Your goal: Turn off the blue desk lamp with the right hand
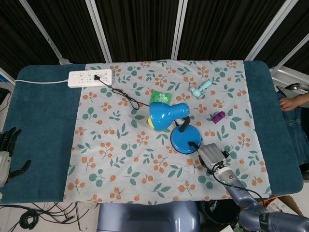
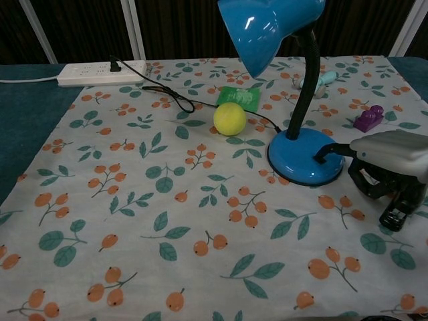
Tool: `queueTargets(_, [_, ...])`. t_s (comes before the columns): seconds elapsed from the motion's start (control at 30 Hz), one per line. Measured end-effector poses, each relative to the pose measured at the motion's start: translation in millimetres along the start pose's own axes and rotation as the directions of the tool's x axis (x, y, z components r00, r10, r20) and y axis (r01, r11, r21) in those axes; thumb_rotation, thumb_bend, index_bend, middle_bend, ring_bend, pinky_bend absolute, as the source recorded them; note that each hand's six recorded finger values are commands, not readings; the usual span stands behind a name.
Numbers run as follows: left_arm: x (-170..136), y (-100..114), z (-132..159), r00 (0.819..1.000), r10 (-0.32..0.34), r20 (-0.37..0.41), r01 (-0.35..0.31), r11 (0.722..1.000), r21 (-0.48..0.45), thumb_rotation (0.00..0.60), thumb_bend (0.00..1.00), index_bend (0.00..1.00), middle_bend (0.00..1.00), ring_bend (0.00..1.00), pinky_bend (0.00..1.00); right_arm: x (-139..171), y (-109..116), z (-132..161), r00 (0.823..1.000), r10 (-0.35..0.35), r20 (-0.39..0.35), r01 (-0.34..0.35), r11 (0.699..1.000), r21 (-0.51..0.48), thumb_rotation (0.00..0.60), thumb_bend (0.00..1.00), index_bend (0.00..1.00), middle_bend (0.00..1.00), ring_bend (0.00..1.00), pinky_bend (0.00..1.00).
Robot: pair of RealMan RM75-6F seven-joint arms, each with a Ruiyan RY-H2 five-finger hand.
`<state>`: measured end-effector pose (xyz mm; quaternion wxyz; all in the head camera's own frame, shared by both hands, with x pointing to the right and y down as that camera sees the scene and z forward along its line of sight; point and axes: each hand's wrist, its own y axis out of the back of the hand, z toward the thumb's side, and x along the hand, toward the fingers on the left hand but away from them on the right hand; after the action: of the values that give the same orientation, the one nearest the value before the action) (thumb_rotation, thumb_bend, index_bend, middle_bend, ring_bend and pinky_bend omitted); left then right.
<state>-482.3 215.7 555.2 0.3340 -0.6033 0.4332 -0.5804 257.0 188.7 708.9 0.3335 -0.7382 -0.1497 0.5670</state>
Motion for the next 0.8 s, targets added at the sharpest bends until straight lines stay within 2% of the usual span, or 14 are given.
queueTargets(0.13, [0, 0, 0, 1.000, 0.001, 0.000, -0.001, 1.000, -0.001, 0.600, 0.27, 0.00, 0.00, 0.00, 0.01, -2, 1, 0, 1.000, 0.003, 0.005, -0.003, 1.000, 0.000, 0.600, 0.76, 0.23, 0.70, 0.78, 0.72])
queueTargets(0.3, [0, 0, 0, 1.000, 0.001, 0.002, -0.001, 1.000, -0.001, 0.600, 0.27, 0.00, 0.00, 0.00, 0.01, -1, 10, 2, 1.000, -0.026, 0.003, 0.026, 1.000, -0.005, 0.600, 0.73, 0.12, 0.66, 0.75, 0.69])
queueTargets(0.37, [0, 0, 0, 1.000, 0.001, 0.001, -0.001, 1.000, -0.001, 0.600, 0.27, 0.00, 0.00, 0.00, 0.01, 0, 15, 3, 0.999, -0.045, 0.000, 0.045, 0.999, -0.008, 0.600, 0.68, 0.08, 0.58, 0.69, 0.57])
queueTargets(0.47, [0, 0, 0, 1.000, 0.002, 0.001, -0.002, 1.000, -0.002, 0.600, 0.27, 0.00, 0.00, 0.00, 0.01, 2, 28, 5, 0.996, -0.090, -0.001, 0.090, 0.996, -0.023, 0.600, 0.61, 0.07, 0.47, 0.59, 0.38])
queueTargets(0.53, [0, 0, 0, 1.000, 0.002, 0.001, -0.002, 1.000, -0.001, 0.600, 0.27, 0.00, 0.00, 0.00, 0.01, 5, 39, 4, 0.991, -0.131, 0.002, 0.131, 0.991, -0.032, 0.600, 0.56, 0.07, 0.40, 0.53, 0.30])
queueTargets(0.67, [0, 1, 1, 1.000, 0.004, 0.003, -0.004, 1.000, -0.001, 0.600, 0.27, 0.00, 0.00, 0.00, 0.01, 17, 66, -3, 0.975, -0.222, 0.025, 0.222, 0.974, -0.044, 0.600, 0.42, 0.07, 0.31, 0.44, 0.20])
queueTargets(0.8, [-1, 0, 2, 1.000, 0.003, 0.007, -0.003, 1.000, 0.001, 0.600, 0.27, 0.00, 0.00, 0.00, 0.01, 39, 91, -16, 0.957, -0.284, 0.067, 0.288, 0.956, -0.059, 0.600, 0.36, 0.07, 0.24, 0.35, 0.17])
